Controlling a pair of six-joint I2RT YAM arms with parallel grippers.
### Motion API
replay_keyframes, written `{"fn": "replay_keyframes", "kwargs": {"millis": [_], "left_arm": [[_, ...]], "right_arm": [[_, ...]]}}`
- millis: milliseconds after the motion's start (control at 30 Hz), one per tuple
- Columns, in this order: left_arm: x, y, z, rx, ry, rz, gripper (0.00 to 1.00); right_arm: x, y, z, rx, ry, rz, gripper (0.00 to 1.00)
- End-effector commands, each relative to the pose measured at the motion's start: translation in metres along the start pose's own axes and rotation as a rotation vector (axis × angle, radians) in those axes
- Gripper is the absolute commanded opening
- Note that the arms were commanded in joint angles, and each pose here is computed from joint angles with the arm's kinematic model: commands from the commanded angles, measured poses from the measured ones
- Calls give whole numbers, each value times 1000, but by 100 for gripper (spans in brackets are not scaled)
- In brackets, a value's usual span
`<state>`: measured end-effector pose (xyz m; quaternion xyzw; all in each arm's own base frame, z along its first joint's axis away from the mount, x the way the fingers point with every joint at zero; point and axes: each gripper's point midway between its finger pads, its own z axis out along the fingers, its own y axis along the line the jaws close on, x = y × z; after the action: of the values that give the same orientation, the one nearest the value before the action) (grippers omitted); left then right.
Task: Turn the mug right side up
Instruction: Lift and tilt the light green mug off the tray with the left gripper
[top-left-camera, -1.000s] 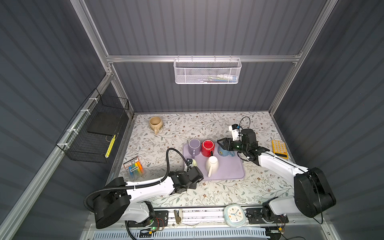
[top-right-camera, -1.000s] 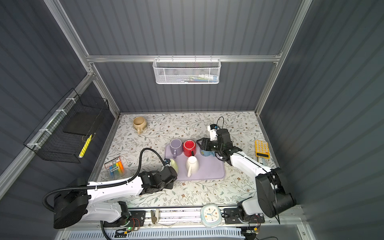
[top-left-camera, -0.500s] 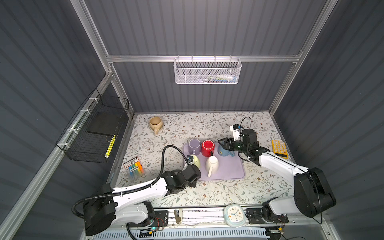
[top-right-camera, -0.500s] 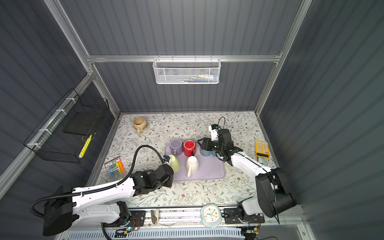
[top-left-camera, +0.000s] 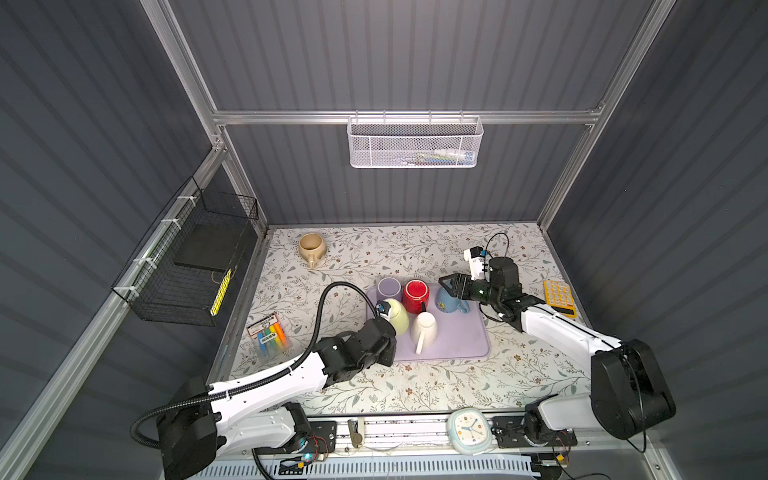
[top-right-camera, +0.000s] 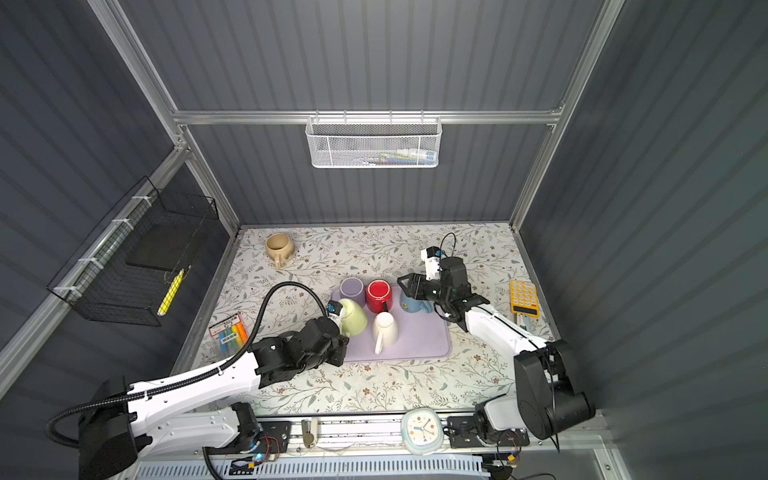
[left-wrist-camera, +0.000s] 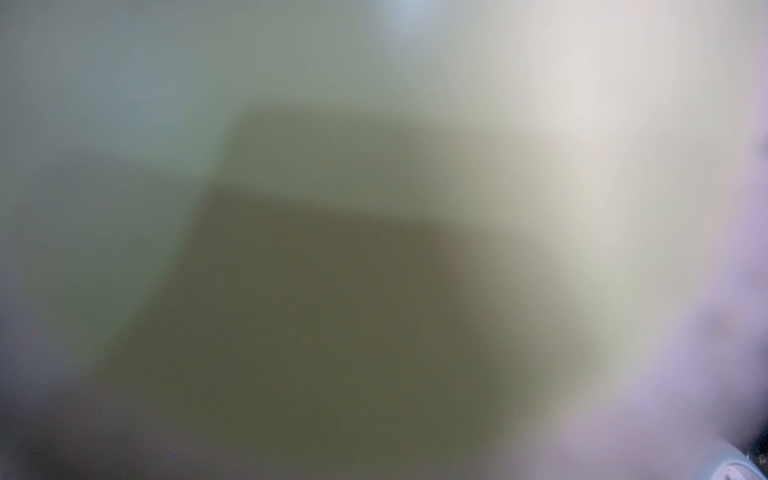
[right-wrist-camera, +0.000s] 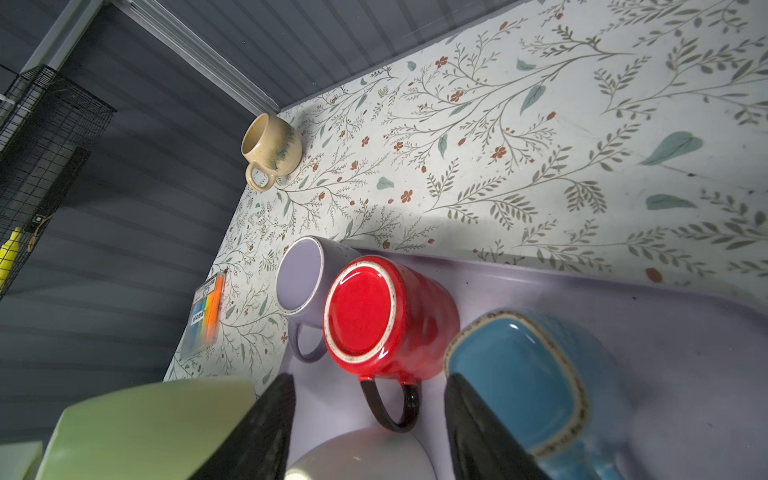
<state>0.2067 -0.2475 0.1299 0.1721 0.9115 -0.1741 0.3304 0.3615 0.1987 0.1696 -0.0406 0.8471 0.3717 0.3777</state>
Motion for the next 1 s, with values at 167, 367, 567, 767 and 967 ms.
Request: {"fn": "replay_keyframes", "kwargs": {"millis": [167, 367, 567, 767, 967], "left_arm": [[-76, -25, -11, 155, -142, 43, 8], [-102, -32, -11, 229, -177, 51, 8], [-124, -27, -15, 292, -222, 27, 8], [-145, -23, -20, 352, -282, 6, 8], [-157, -27, -19, 430, -309, -20, 8]], "right_arm": [[-5, -2, -15, -4, -35, 0, 60], [-7, -5, -19, -6, -46, 8, 60], [-5, -8, -24, -22, -52, 17, 59], [-7, -7, -27, -40, -63, 9, 60], [-11, 2, -27, -92, -72, -3, 60]]}}
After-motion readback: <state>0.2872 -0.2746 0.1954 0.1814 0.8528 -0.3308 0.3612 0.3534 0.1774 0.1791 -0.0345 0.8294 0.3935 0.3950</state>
